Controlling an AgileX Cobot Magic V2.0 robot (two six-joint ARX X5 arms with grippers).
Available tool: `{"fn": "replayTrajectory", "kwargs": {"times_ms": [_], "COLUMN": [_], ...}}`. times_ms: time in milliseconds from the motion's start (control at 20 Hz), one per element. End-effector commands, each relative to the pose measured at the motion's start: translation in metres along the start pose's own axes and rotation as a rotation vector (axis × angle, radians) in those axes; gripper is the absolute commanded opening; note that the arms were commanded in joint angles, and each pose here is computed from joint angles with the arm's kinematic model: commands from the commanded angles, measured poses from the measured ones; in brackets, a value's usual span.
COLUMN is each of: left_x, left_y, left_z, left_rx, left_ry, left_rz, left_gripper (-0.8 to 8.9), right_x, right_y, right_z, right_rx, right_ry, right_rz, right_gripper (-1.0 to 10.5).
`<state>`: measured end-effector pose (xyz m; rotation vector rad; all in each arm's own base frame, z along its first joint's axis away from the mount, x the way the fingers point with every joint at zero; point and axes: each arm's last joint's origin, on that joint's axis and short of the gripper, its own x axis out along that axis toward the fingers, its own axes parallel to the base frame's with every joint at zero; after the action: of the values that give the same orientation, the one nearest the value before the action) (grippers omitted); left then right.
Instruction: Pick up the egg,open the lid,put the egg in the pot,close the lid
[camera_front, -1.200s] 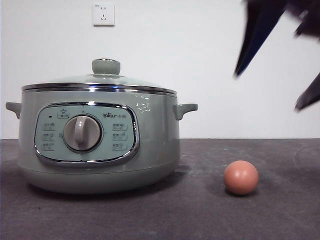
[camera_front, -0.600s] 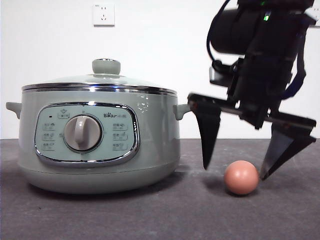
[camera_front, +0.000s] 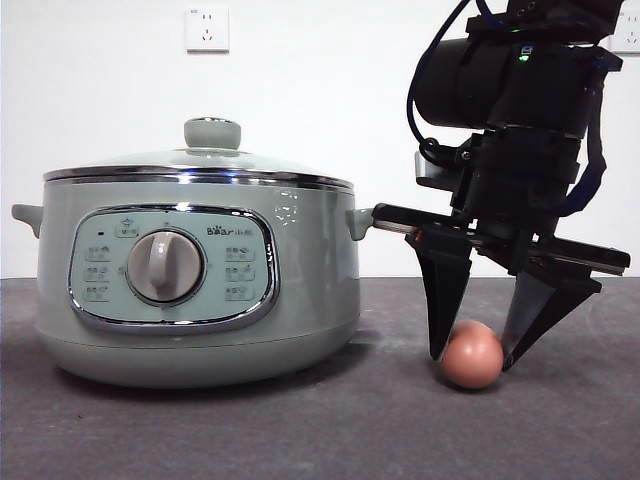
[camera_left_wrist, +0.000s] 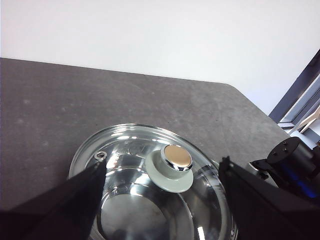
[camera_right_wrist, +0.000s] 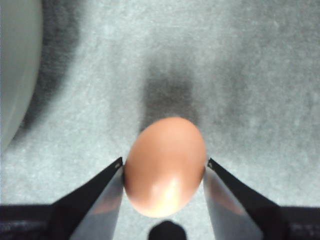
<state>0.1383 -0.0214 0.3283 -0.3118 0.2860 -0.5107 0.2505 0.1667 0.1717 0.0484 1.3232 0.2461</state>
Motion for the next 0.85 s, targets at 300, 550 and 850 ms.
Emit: {"fn": "replayTrajectory", "kwargs": {"times_ms": [300, 550, 850], "left_x": [0.006, 0.037, 0.095], "left_y": [-0.004, -0.005, -0.023], "left_z": [0.004, 0.003, 0.0], "left_rx": [0.04, 0.049, 0.2], "left_ry": [-0.03, 0.003, 0.12], "left_rz": [-0.03, -0.021, 0.021], "left_gripper": [3.81, 3.87, 3.86], "right_x": [-0.023, -0.074, -0.12], "right_y": [-0.001, -0.014, -0.043], "right_z": [0.0, -0.01, -0.027], "right_rx": [-0.081, -0.126, -0.079], "right_ry": [-0.078, -0.19, -0.253], "right_rz": [-0.007, -0.043, -0.101], "right_gripper": [-0.1, -0.1, -0.1]}}
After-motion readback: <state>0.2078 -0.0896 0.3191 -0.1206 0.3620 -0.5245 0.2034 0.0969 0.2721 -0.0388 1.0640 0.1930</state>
